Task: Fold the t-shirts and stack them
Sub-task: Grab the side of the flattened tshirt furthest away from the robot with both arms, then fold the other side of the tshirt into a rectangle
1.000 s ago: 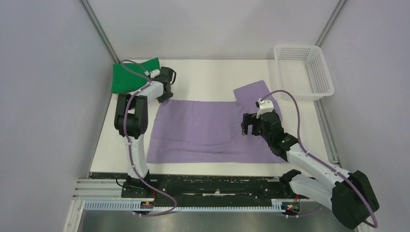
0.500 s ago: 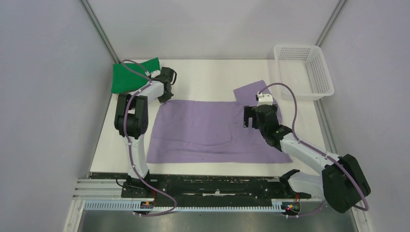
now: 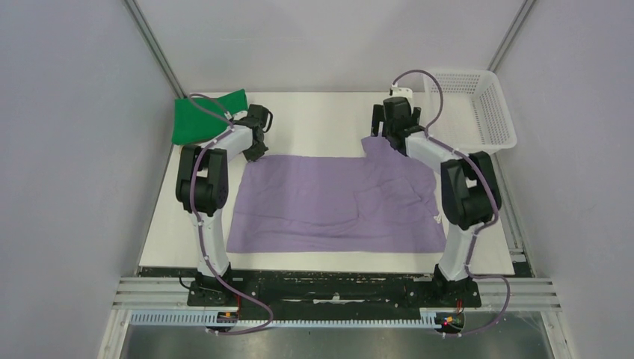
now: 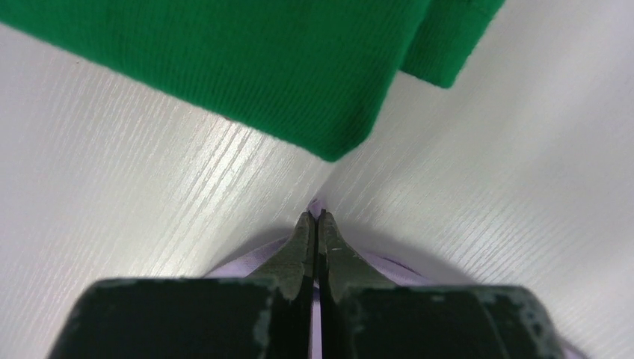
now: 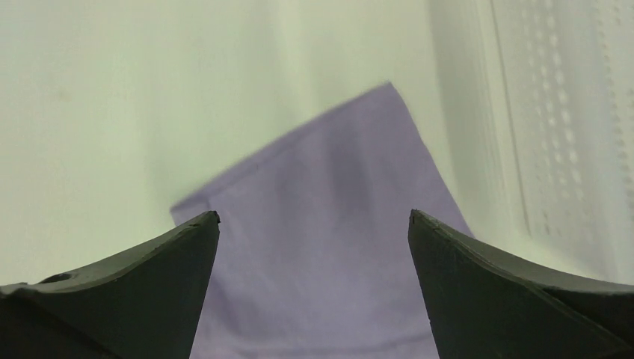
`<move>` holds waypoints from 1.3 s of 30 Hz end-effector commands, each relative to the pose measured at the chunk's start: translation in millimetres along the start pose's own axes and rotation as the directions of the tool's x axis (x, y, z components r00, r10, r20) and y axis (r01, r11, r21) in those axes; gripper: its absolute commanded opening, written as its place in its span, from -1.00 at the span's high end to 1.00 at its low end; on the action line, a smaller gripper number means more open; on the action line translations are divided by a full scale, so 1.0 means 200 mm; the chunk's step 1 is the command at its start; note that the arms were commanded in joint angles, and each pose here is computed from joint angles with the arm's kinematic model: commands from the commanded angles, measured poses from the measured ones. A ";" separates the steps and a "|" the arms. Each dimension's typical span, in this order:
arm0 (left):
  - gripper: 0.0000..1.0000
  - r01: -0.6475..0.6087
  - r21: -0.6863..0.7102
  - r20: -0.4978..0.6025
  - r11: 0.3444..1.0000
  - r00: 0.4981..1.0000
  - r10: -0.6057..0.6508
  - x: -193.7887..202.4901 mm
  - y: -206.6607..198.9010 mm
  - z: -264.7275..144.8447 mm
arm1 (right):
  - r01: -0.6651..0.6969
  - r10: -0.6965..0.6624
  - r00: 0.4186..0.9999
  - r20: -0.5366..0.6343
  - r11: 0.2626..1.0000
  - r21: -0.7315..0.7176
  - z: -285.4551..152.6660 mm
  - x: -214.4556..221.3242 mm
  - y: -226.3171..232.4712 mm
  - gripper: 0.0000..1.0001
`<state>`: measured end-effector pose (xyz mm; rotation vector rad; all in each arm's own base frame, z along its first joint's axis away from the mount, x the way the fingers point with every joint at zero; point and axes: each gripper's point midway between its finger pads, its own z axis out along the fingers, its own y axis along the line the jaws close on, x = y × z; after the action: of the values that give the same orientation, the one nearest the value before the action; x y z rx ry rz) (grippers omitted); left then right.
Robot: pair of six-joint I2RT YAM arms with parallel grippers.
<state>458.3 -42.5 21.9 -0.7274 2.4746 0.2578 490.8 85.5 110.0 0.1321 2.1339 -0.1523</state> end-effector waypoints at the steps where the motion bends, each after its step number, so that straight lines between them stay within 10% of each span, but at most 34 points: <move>1: 0.96 -0.014 0.020 0.009 1.000 1.000 0.014 -0.03 0.01 -0.09 | 0.005 -0.005 1.000 -0.002 0.999 0.035 0.26 -0.12 0.01 -0.99; 9: 0.96 -0.016 0.023 0.024 1.000 1.000 0.015 -0.04 0.01 -0.12 | 0.043 -0.041 0.999 -0.030 0.997 0.059 0.64 -0.11 0.02 -0.79; 20: 0.96 -0.012 0.021 0.021 1.000 1.000 0.011 -0.04 0.01 -0.11 | -0.029 0.039 0.993 -0.114 0.996 0.088 0.56 0.12 -0.08 -0.42; 33: 0.96 -0.002 0.041 0.027 0.999 1.000 0.001 -0.05 0.01 -0.16 | -0.177 0.179 0.983 -0.040 0.982 0.059 0.48 0.13 -0.07 1.00; 39: 0.96 0.018 0.038 0.062 0.999 0.998 -0.020 -0.06 0.05 -0.24 | -0.161 0.158 0.983 0.092 0.987 0.025 0.27 -0.08 -0.13 1.00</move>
<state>443.3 -43.6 37.5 -0.7181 2.4752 0.2451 541.1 52.2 27.5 0.3325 2.1773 -0.1304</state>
